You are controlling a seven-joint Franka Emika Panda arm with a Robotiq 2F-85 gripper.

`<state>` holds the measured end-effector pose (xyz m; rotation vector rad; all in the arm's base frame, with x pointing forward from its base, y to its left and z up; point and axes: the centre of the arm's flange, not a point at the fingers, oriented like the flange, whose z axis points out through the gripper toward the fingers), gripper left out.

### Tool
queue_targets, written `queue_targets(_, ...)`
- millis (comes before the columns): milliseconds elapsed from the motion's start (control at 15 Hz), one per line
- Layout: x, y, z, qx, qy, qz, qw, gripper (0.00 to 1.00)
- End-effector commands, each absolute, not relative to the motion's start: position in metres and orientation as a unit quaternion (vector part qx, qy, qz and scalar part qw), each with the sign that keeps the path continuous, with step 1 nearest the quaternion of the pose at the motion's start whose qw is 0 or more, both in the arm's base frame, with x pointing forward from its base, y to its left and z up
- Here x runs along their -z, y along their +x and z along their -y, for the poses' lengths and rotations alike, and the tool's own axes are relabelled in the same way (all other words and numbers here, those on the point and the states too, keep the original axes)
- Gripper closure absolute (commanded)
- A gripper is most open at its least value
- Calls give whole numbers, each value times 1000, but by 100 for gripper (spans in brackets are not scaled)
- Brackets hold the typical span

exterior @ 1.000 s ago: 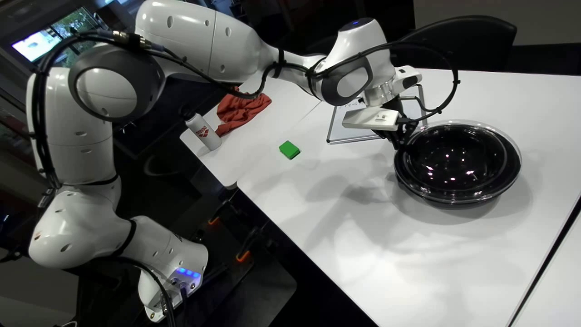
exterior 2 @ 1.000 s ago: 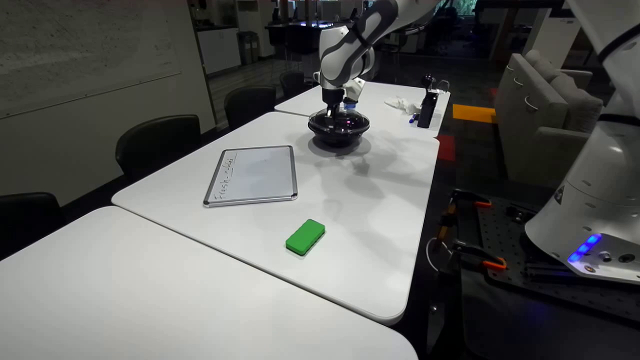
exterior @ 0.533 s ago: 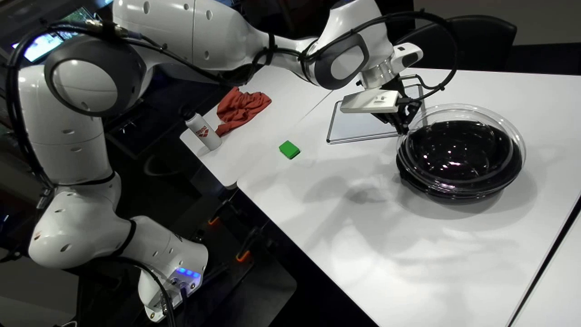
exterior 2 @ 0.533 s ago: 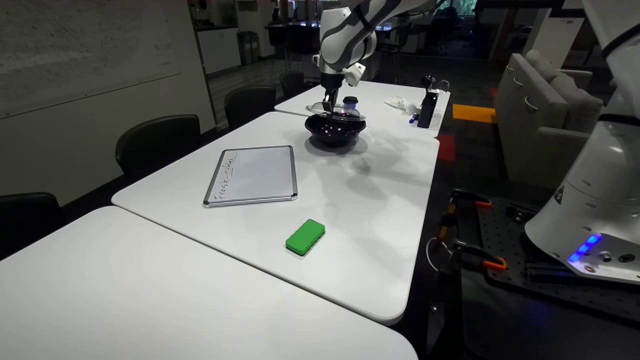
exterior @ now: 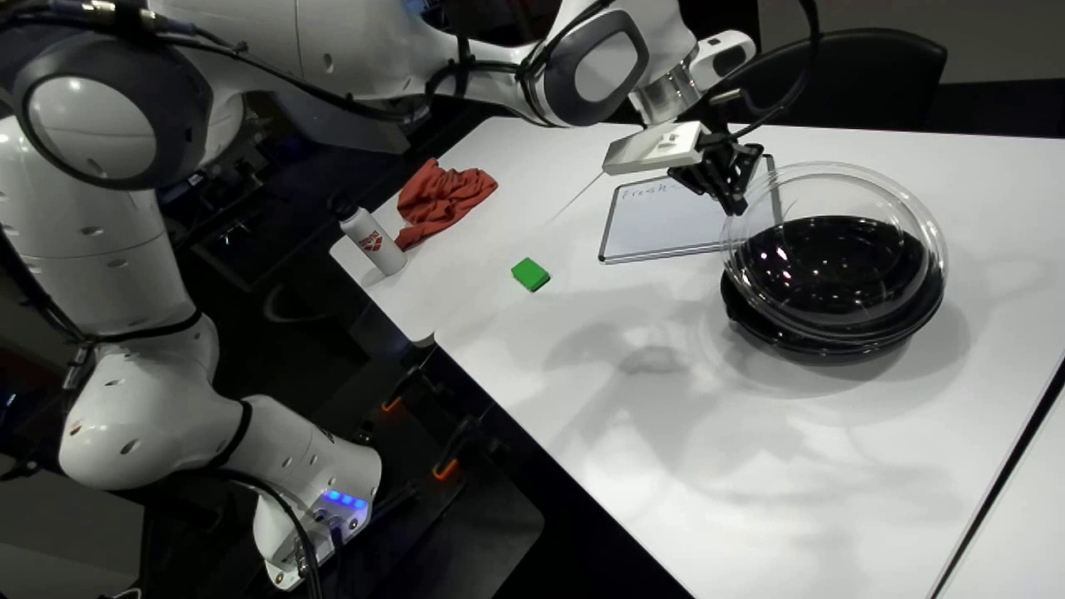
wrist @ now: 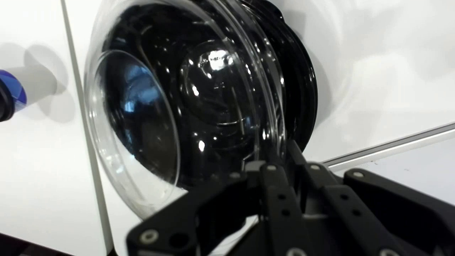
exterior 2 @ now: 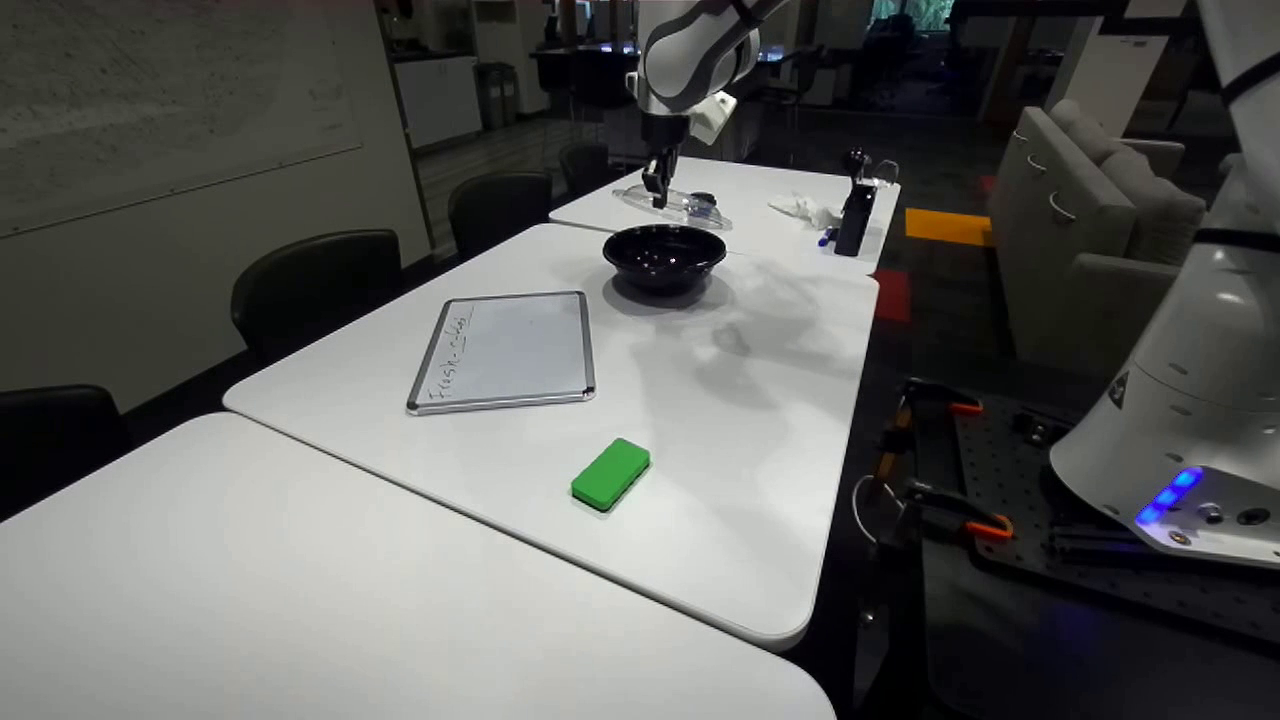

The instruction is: Uncover the black bowl and put the lid on the table

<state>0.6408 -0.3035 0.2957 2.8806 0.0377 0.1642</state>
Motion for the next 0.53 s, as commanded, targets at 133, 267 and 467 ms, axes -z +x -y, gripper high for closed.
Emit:
queue_targets(133,-328,617,276,-50,977,41,203,98)
queue_targets(267,-332,615,272,-47,973,50,222,98)
queue_targets(467,-333,608,260,-40,968,52,242,98)
